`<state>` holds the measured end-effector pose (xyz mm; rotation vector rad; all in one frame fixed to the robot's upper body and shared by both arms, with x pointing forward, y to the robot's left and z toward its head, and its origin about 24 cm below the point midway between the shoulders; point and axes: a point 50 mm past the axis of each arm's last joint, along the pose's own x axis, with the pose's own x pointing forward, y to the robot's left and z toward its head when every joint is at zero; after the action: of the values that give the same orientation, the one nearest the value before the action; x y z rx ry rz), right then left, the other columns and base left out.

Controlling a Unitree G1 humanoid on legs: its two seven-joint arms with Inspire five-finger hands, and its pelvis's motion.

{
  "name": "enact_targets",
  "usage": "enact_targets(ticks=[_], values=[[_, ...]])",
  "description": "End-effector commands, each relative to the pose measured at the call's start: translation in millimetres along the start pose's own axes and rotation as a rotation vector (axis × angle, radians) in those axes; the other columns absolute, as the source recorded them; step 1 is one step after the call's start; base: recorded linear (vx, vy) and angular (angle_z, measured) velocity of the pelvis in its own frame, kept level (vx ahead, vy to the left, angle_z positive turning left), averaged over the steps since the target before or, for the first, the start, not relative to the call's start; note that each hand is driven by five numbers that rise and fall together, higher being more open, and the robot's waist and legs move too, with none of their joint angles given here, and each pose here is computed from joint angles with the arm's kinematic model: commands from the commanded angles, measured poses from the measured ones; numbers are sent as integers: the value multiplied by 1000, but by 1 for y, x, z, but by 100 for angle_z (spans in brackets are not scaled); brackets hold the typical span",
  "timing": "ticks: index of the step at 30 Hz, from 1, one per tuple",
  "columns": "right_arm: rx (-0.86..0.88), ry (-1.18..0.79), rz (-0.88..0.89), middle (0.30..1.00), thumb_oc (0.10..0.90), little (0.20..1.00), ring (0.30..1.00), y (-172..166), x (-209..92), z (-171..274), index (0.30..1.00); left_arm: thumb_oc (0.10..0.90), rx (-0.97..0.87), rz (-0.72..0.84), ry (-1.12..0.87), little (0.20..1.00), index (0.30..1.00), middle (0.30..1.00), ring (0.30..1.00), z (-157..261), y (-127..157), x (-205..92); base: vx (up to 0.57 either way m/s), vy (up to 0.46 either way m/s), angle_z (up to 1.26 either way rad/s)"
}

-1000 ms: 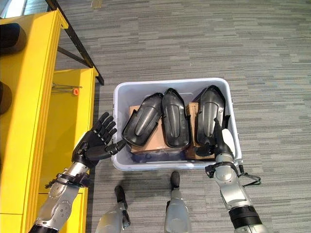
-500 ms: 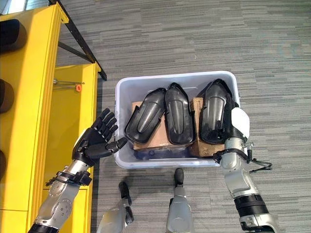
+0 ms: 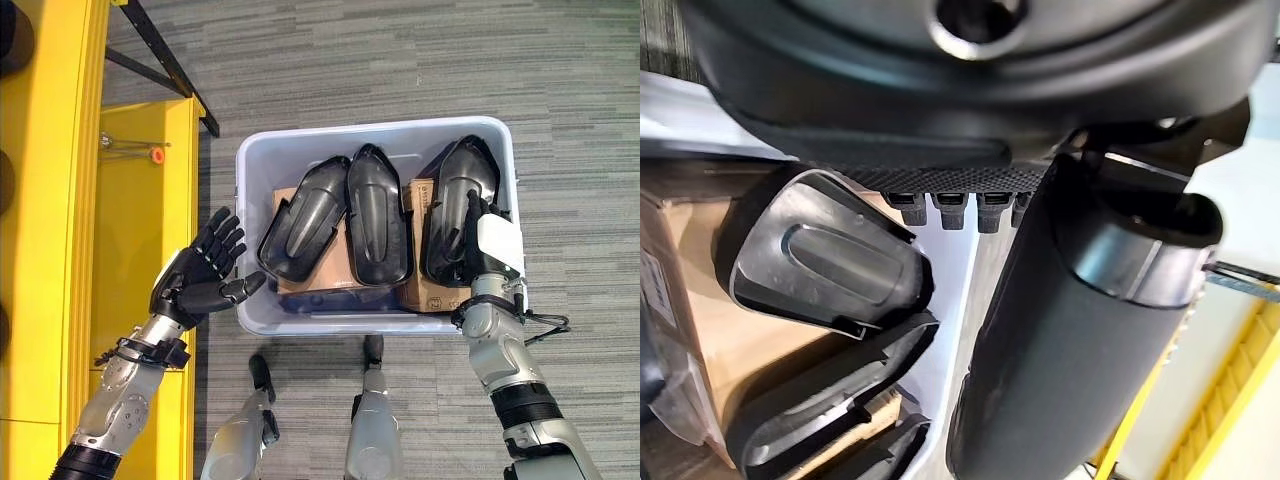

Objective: Move parts from the plastic box to the shelf.

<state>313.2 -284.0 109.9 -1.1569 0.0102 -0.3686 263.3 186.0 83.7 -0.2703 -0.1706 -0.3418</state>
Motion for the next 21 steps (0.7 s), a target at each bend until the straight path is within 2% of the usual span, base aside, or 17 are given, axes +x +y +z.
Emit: enact_targets(ticks=[1,15,19,21], values=[[-68,-156,-199,1000,900,1000,1000,-51,24,32,1000,900,49,-67,-162,1000,1000,1000,1000,34,-6,8,0,0,0],[29,-313,-275,1000,900,1000,1000,-56,-5,54,1000,900,-32,-40,-212,1000,1000,1000,1000,36,-4,-2,-3,17,-1],[139,-325,-336,1000,900,1000,1000,-57,-10,54,1000,900,-42,-35,-230,1000,1000,1000,1000,36,-4,-5,-3,7,-1],[278,-371,-468,1000,900,1000,1000,-67,-18,59,1000,900,-68,-36,-246,1000,1000,1000,1000,36,-6,-7,27,48,-1]])
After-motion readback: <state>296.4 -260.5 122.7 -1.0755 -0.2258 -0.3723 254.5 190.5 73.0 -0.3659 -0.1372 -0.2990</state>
